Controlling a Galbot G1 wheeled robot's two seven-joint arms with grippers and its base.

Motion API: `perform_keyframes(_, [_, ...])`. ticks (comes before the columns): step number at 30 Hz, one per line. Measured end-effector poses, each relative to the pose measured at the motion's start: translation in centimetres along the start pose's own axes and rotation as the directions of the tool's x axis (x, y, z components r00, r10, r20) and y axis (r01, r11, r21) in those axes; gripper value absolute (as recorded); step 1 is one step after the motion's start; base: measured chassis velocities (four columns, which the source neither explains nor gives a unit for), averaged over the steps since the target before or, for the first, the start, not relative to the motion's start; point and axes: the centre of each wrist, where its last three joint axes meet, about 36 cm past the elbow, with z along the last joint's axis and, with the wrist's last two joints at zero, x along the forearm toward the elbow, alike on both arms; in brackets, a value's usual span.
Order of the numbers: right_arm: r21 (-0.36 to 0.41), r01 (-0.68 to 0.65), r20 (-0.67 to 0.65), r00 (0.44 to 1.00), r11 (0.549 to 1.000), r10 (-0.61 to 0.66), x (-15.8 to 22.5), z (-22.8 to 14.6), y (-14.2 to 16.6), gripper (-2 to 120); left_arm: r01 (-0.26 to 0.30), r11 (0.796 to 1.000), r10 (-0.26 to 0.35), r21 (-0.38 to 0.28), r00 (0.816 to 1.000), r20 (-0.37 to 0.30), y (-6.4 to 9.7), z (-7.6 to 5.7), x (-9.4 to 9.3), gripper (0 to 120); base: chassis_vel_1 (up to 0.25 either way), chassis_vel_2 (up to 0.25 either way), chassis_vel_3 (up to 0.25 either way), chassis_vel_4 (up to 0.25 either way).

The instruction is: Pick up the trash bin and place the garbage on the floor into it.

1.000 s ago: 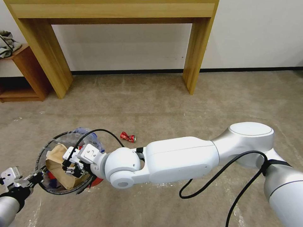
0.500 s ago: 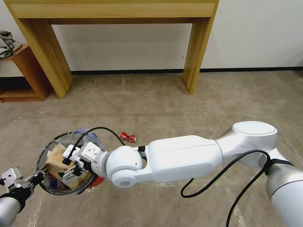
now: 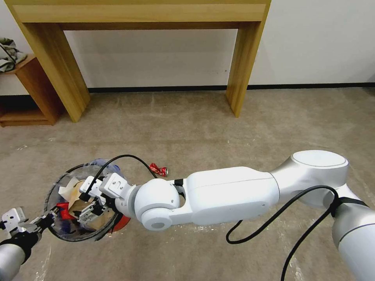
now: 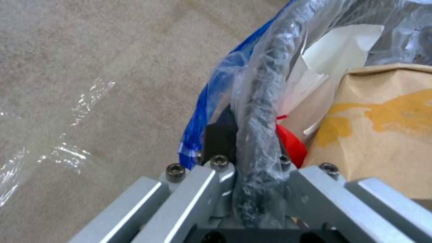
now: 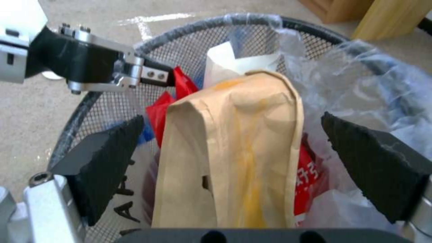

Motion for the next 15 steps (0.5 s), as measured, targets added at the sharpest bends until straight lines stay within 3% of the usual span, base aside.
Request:
perform_keyframes(8, [-0.010,-0.009,0.036,0.999,1.000,0.009,0.5,-0.9,-0.4,100,0.005,1.000,-0.005,0.001,1.000,-0.001,0.1,0.1,0.0,1,0.000,0.000,0.000,0.000])
perform_keyframes(15, [-0.059,0.032,0.151,0.988,0.998,-0.022,1.3,-2.0,-0.9,100,0.010,1.000,-0.010,0.002,1.000,-0.001,0.2,0.1,0.0,1,0.000,0.000,0.000,0.000])
